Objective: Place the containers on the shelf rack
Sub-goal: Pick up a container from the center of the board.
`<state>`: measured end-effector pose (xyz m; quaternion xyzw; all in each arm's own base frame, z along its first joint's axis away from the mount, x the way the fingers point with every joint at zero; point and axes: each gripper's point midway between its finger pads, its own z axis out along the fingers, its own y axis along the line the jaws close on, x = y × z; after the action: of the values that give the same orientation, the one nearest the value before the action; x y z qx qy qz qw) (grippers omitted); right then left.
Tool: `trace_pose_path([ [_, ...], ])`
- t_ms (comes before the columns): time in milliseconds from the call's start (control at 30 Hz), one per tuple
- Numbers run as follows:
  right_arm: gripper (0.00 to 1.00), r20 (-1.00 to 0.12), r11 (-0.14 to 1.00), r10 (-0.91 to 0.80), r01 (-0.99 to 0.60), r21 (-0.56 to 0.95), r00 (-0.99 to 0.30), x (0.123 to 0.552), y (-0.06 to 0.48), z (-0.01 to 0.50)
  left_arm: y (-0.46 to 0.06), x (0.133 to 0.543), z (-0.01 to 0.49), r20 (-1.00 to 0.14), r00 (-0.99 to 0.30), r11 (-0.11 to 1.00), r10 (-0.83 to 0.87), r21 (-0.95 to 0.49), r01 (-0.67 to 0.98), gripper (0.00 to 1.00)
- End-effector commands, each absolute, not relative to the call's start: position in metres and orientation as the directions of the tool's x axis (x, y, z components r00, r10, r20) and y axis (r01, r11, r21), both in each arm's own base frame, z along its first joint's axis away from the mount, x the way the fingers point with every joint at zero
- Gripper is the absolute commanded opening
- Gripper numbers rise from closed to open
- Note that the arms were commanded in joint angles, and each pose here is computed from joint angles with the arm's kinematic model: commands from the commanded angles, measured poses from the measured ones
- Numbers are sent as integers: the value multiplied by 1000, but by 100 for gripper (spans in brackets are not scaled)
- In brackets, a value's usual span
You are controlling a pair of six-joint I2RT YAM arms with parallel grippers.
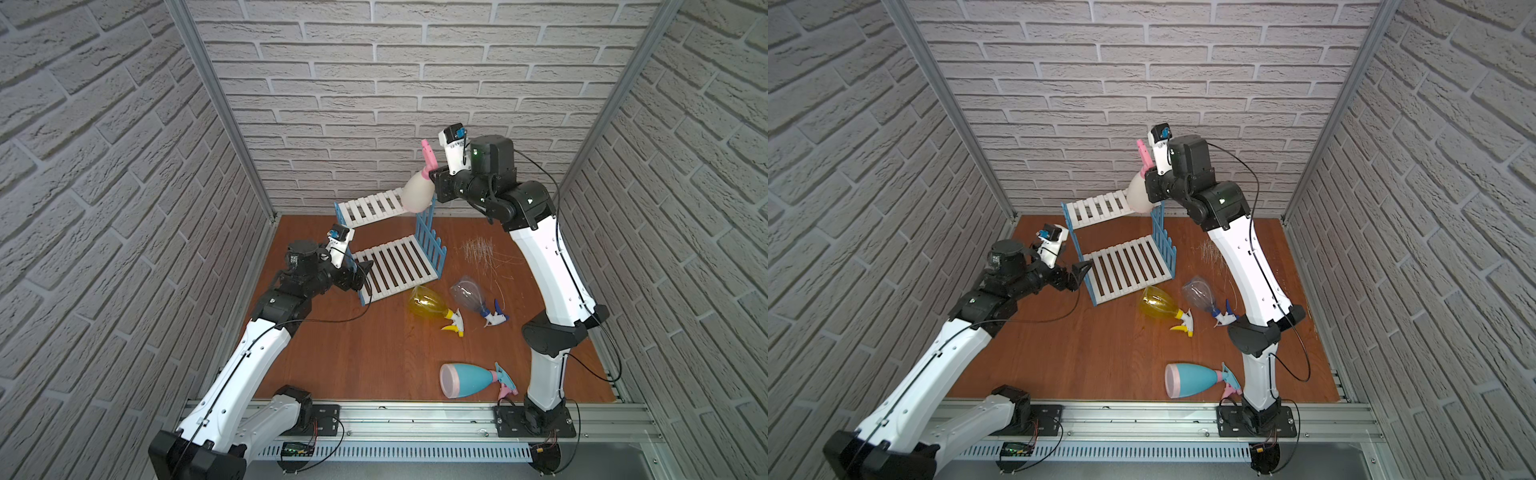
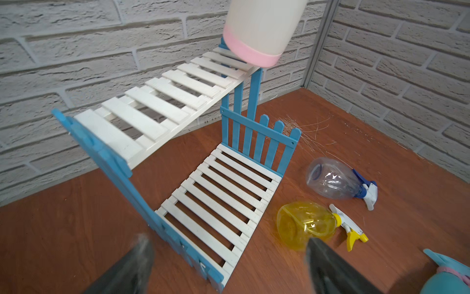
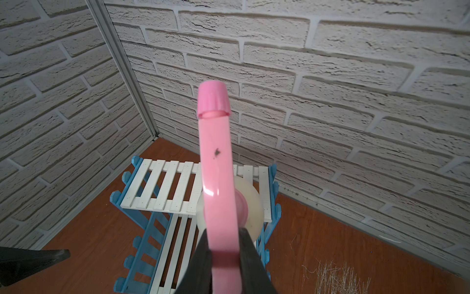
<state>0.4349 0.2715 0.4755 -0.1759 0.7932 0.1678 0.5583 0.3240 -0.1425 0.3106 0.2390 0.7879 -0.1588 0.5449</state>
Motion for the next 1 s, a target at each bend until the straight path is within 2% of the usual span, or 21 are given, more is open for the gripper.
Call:
trace_pose_path([
  [0,3,-962,867,-12,-483,126,-273,450,277,491,-159,342,350,-961,-129,808,243,128,575,98],
  [267,4,-954,850,-11,-506,148,-299,444,279,488,-202,399,384,-963,24,755,269,227,615,98],
  [533,3,-956,842,-11,-518,150,-295,435,276,495,-245,460,404,-966,77,697,246,232,678,98],
  [667,4,-959,842,-13,-521,142,-283,425,270,504,-258,472,406,-966,97,664,239,236,709,98],
  [967,4,-958,834,-10,-531,150,-285,418,269,508,-286,470,399,-962,113,552,249,236,800,98],
])
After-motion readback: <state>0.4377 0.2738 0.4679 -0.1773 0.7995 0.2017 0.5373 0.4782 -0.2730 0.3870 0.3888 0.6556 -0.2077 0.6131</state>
